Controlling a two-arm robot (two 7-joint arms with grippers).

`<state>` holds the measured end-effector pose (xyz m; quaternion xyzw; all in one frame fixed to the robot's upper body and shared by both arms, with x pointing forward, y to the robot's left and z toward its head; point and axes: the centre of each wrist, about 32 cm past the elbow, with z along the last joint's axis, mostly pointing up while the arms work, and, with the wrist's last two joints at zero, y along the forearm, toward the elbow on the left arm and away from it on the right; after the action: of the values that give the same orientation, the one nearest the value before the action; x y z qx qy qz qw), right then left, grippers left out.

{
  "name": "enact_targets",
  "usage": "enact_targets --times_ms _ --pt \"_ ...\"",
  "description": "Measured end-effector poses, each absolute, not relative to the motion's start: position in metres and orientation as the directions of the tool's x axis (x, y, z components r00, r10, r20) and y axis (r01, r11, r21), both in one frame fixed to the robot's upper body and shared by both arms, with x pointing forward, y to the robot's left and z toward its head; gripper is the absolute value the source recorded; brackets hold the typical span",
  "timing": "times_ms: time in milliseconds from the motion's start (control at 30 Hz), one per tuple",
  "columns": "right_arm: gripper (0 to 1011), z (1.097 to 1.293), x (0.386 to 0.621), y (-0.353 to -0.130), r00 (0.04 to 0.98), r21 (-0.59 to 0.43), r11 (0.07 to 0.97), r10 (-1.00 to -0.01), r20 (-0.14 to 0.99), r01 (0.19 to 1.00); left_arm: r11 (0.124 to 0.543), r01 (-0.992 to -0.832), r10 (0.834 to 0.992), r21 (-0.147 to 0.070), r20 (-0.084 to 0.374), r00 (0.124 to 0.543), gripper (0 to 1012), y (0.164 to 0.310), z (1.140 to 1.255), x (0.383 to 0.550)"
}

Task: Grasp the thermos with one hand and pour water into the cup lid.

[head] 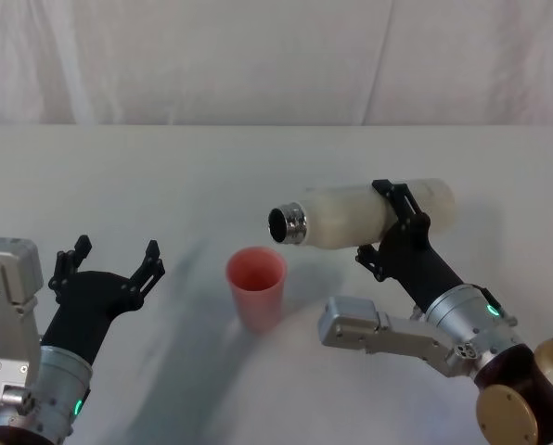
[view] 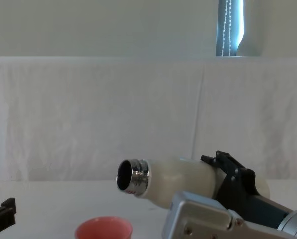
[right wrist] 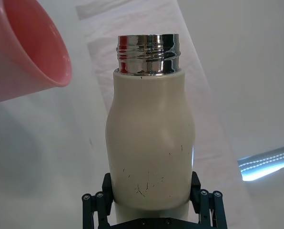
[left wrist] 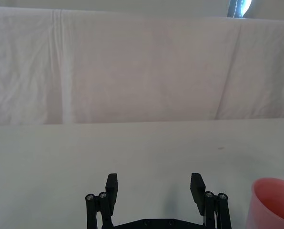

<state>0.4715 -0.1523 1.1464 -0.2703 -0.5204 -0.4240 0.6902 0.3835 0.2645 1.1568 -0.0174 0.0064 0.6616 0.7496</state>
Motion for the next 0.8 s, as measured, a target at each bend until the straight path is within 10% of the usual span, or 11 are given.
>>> enact_targets --times_ms 800 --pt "950 1.1508 0.4754 -0.1544 0.084 0.041 0.519 -0.215 0.973 0.854 0.124 -0.992 0.992 -0.018 -0.033 0.125 1001 0.2645 1.1568 0.3835"
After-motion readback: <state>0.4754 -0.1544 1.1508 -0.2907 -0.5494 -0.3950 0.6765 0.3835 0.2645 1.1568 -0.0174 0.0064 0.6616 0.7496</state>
